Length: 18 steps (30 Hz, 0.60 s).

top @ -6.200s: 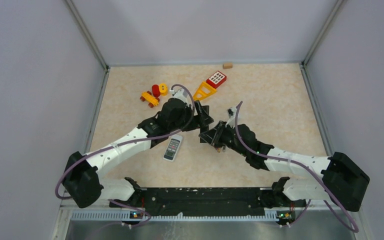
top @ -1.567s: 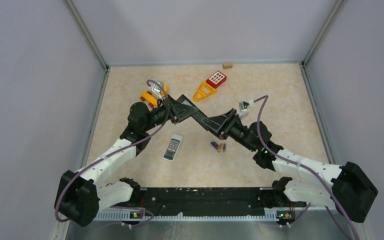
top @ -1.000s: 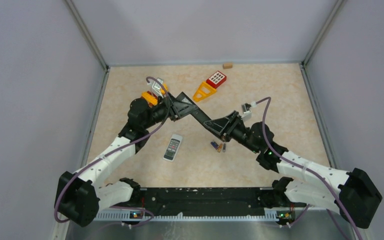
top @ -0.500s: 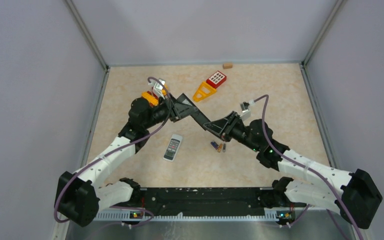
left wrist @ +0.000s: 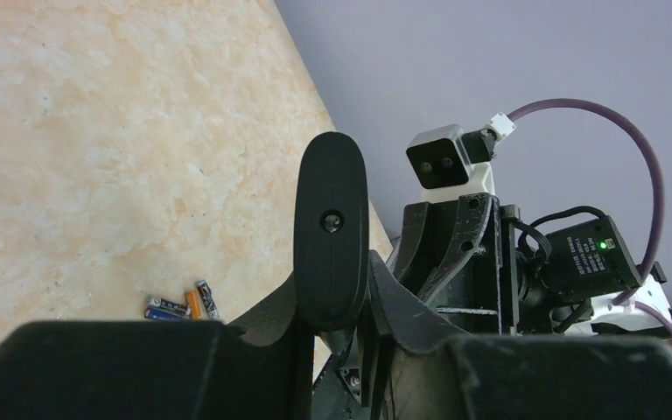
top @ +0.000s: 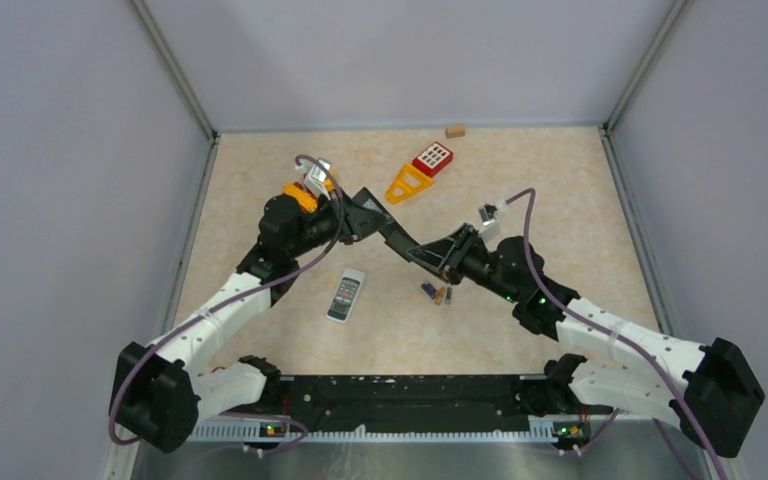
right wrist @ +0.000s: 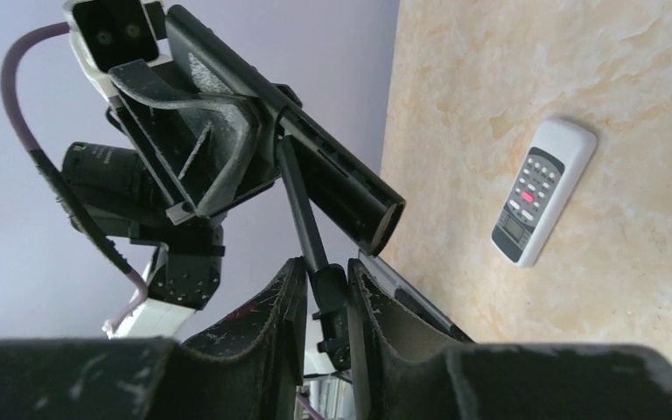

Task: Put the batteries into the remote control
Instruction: Remove the battery cover from the remote control.

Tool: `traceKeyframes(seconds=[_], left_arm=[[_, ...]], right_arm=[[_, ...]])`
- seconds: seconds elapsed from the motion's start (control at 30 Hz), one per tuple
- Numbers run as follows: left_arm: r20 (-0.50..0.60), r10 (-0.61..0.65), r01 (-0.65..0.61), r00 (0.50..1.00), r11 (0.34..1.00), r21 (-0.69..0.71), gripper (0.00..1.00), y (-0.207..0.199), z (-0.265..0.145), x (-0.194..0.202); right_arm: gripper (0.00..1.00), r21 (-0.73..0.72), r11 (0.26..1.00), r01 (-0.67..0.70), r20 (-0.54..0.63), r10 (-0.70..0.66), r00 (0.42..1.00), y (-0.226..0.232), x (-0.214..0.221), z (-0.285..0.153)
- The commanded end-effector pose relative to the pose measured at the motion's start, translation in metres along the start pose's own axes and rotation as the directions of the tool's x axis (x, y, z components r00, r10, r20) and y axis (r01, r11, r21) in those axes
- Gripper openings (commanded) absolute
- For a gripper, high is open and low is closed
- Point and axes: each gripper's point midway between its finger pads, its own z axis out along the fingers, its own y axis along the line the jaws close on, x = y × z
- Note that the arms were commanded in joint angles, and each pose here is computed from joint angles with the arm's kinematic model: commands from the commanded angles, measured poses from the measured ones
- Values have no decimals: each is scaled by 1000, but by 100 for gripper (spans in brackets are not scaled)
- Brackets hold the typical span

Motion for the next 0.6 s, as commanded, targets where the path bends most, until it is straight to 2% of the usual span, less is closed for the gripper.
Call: traceKeyframes(seconds=[0.0, 0.07, 0.23, 0.37, 0.47, 0.57], left_arm=[[29, 55, -56, 998, 998, 33, 0, -11, 3, -11], [29, 62, -63, 998, 998, 27, 0, -10, 2, -11], [32, 88, -88, 996, 996, -6, 0, -3, 1, -11], [42, 112, -109, 993, 992, -60, 0, 9, -1, -12], [54, 144, -136, 988, 982, -129, 0, 21, -4, -15], [67, 177, -162, 982, 970, -179, 0, 29, -9, -18]], right_arm=[[21, -119, 993, -11, 29, 15, 999, 33, -10, -1], [17, -149, 989, -2, 40, 8, 999, 38, -12, -2], [1, -211, 977, 25, 71, -10, 997, 51, -17, -5], [0, -209, 976, 57, 103, -36, 994, 54, -22, -9], [0, -117, 989, 96, 160, -77, 984, 38, -33, -12], [0, 49, 993, 111, 239, -119, 964, 1, -50, -22]])
